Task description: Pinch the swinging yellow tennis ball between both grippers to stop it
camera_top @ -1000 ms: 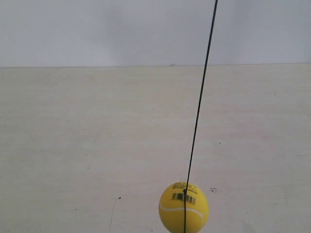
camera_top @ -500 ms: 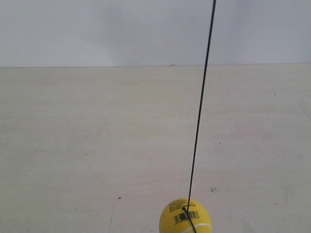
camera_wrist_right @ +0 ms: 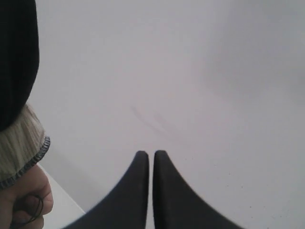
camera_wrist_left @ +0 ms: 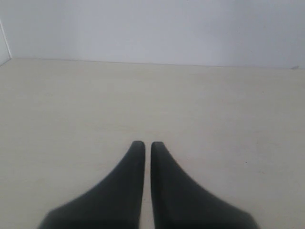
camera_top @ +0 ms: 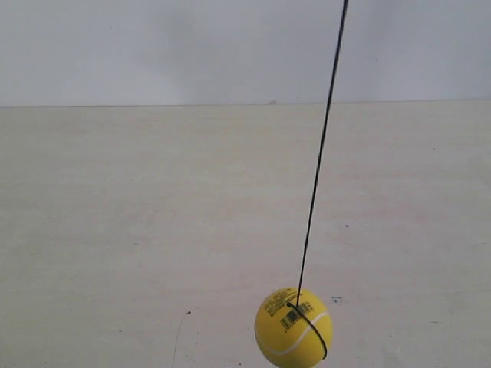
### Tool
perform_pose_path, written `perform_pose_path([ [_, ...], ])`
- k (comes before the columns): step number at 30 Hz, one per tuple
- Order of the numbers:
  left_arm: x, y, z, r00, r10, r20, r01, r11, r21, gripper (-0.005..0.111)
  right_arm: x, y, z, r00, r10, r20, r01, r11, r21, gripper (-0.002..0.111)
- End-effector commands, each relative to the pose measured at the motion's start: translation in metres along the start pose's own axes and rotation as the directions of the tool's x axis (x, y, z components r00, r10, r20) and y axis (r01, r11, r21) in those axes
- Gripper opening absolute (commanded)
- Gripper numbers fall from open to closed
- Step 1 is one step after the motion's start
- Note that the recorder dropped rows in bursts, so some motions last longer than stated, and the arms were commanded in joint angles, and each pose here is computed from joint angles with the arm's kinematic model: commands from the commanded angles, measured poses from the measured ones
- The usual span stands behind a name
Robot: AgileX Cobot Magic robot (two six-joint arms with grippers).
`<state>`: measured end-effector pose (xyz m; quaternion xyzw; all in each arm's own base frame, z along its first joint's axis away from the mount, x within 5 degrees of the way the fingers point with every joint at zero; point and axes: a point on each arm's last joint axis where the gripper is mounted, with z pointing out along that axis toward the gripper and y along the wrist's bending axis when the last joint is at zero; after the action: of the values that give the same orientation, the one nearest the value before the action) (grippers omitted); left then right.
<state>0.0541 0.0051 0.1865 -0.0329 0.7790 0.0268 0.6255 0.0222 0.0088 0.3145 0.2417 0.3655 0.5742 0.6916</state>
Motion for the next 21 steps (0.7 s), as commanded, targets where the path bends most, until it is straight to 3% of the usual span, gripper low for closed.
perform_pose_path([
  [1, 0.0011, -0.0002, 0.0002, 1.0, 0.008, -0.002, -0.008, 1.0, 0.004, 0.005, -0.0006, 0.0018, -0.0005, 1.0, -0.019, 0.016, 0.02, 1.0, -0.007, 0.0],
  [14, 0.0011, -0.0002, 0.0002, 1.0, 0.008, -0.002, -0.008, 1.0, 0.004, 0.005, -0.0005, 0.0018, -0.0005, 1.0, -0.027, 0.014, 0.027, 1.0, -0.007, 0.0],
  [18, 0.0011, -0.0002, 0.0002, 1.0, 0.008, -0.002, -0.008, 1.0, 0.004, 0.005, 0.0003, -0.0005, -0.0005, 0.989, -0.147, 0.003, 0.147, 0.989, 0.018, 0.0],
  [21, 0.0011, -0.0002, 0.0002, 1.0, 0.008, -0.002, -0.008, 1.0, 0.004, 0.005, 0.0057, -0.0033, -0.0007, 0.92, -0.385, -0.068, 0.387, 0.922, 0.023, 0.0],
])
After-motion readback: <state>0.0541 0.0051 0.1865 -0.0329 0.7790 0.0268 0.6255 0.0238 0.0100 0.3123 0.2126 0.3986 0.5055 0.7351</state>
